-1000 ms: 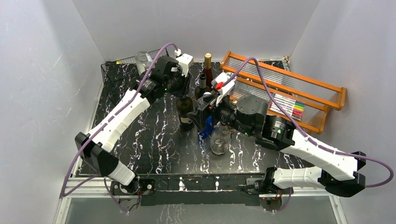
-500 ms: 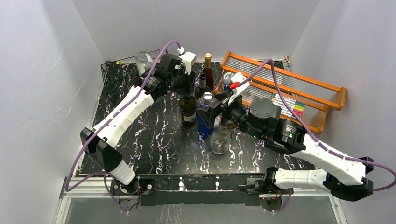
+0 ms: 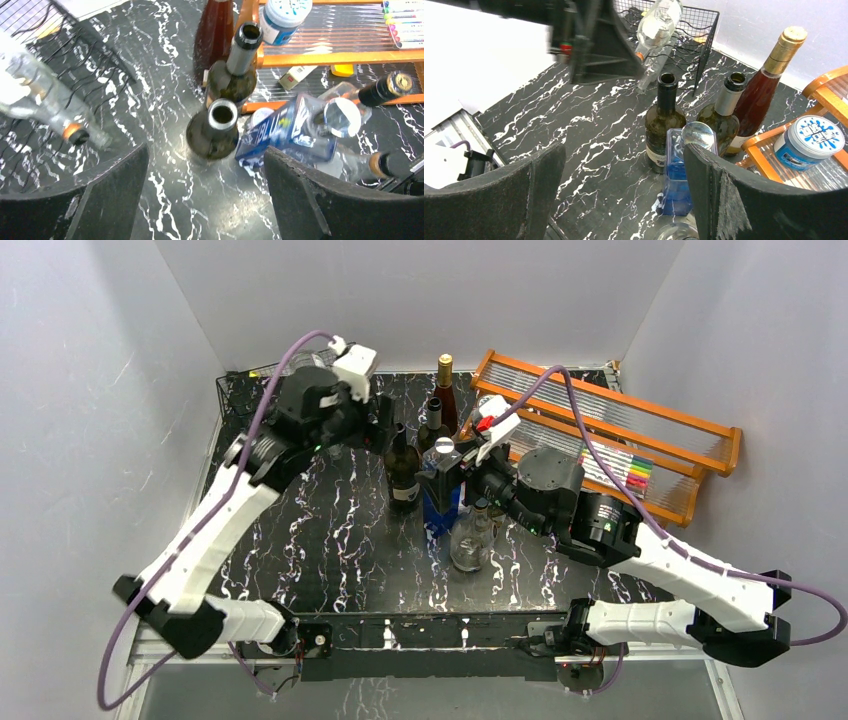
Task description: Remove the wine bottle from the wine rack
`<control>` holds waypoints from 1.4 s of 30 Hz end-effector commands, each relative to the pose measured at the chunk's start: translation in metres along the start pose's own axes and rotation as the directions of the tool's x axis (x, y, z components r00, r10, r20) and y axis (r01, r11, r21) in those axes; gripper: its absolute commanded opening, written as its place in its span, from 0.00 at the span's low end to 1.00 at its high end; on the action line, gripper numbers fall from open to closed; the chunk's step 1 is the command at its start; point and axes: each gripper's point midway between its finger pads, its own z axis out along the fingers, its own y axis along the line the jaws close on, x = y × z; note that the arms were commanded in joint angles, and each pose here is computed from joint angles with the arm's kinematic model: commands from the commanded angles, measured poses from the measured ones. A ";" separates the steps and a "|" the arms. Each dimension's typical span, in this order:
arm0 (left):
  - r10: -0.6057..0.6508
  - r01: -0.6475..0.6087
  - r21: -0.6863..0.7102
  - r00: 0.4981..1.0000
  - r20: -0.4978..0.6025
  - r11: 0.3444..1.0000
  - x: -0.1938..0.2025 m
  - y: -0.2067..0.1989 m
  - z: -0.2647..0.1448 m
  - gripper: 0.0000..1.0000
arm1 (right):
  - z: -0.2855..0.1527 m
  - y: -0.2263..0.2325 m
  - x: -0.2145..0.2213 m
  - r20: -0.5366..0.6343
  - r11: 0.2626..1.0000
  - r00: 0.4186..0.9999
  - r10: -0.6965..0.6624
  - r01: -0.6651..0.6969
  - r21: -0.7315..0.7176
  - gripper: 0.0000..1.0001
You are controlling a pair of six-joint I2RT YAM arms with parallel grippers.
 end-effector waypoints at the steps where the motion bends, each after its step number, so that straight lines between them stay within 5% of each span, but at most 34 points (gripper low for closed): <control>1: -0.020 0.027 -0.092 0.997 0.074 0.995 0.010 0.020 -0.038 0.85 | 0.000 -0.003 -0.021 0.082 1.000 0.997 -0.006 0.005 0.015 0.98; 8: -0.095 0.094 -0.252 0.995 0.008 0.963 0.080 0.052 -0.056 0.93 | 0.007 -0.001 -0.017 0.077 0.999 0.997 -0.030 0.029 0.013 0.98; 18: -0.252 0.246 -0.319 0.967 0.025 0.915 0.113 0.075 -0.057 0.98 | -0.003 -0.003 -0.007 0.070 1.000 0.997 -0.013 0.013 0.000 0.98; 30: -0.610 0.612 -0.268 0.786 0.102 0.744 0.175 0.103 -0.001 0.98 | -0.019 -0.012 -0.008 0.080 1.000 0.996 -0.029 0.028 0.012 0.98; 42: -0.640 0.739 -0.077 0.626 0.446 0.670 0.172 0.160 0.047 0.91 | -0.040 -0.019 -0.007 0.112 1.000 0.993 0.029 -0.030 -0.001 0.98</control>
